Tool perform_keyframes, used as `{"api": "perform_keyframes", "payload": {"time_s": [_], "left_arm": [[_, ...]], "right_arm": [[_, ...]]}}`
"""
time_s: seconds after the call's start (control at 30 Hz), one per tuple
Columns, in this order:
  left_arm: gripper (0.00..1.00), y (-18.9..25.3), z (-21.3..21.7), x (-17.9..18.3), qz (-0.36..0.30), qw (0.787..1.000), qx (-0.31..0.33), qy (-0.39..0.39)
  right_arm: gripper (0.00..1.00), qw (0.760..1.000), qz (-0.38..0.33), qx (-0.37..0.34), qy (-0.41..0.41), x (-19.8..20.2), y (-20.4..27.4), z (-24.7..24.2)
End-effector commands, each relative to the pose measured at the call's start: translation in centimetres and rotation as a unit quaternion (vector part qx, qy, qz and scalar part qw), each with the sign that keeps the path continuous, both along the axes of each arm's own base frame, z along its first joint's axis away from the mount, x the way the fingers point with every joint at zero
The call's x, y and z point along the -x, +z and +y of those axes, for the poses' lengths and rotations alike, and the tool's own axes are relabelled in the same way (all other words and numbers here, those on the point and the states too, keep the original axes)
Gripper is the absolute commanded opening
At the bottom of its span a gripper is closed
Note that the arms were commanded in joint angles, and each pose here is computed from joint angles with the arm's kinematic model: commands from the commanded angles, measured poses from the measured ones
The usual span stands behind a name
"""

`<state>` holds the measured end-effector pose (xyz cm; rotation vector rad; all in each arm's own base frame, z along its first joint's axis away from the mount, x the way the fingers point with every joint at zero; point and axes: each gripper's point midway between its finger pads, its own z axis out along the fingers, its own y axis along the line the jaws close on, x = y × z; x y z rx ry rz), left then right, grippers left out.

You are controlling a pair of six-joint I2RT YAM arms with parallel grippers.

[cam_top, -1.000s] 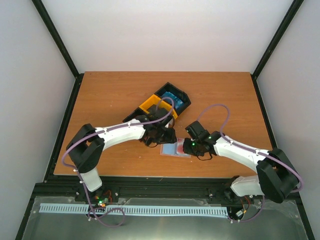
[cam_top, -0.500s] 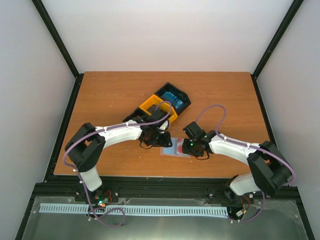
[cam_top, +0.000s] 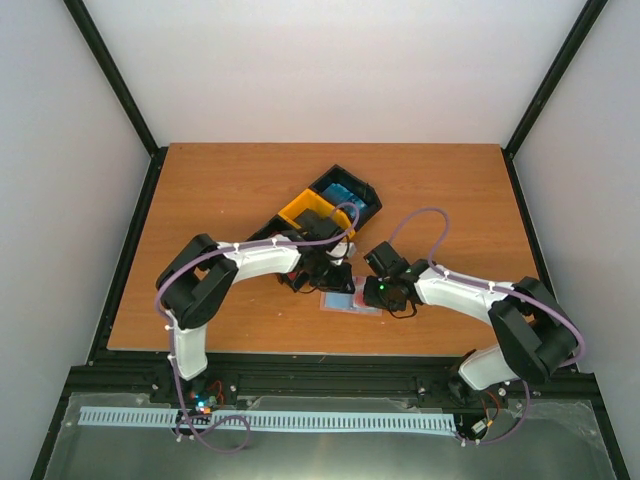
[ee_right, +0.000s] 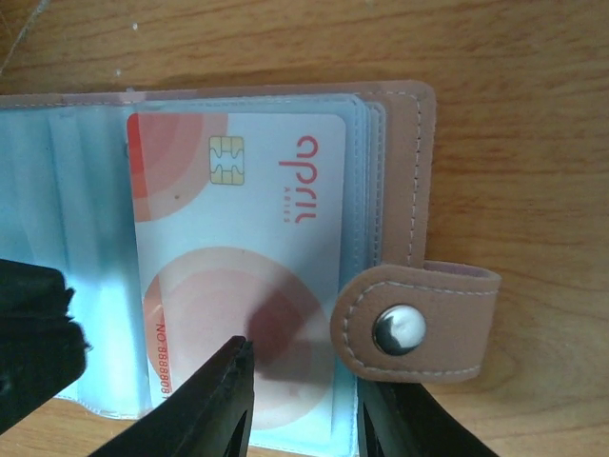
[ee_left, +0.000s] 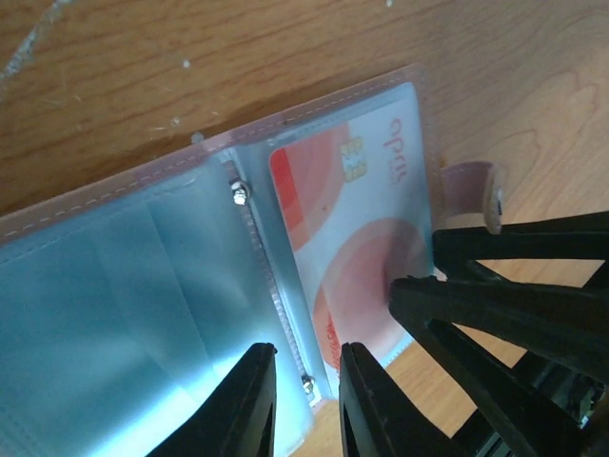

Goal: Put the credit cards into the card holder
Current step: Turn over the card slot in the card holder.

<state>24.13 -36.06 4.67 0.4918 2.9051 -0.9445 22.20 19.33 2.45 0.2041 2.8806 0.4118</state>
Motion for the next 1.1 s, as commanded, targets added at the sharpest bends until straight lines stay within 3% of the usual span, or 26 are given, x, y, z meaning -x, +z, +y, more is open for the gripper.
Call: {"api": "perform_keyframes", "payload": {"time_s": [0.0,0.4,1.07], "left_arm": [[0.18,0.0,-0.9,-0.7,-0.006,1.0,0.008,-0.011],[0.08,-1.6,-0.3,-0.6,0.001,1.0,-0.011,-0.003],[0.03,-2.4,0.4,-0.6,0.001,0.999,-0.03,0.009]], "right_arm": [[0.31,1.0,-0.003,-0.014,0.004,-0.6,0.1,0.6],[0.31,0.996,-0.014,-0.083,0.005,-1.0,1.4,1.8],[0.29,0.988,-0.016,-0.152,0.023,-0.6,2.4,3.5]]}}
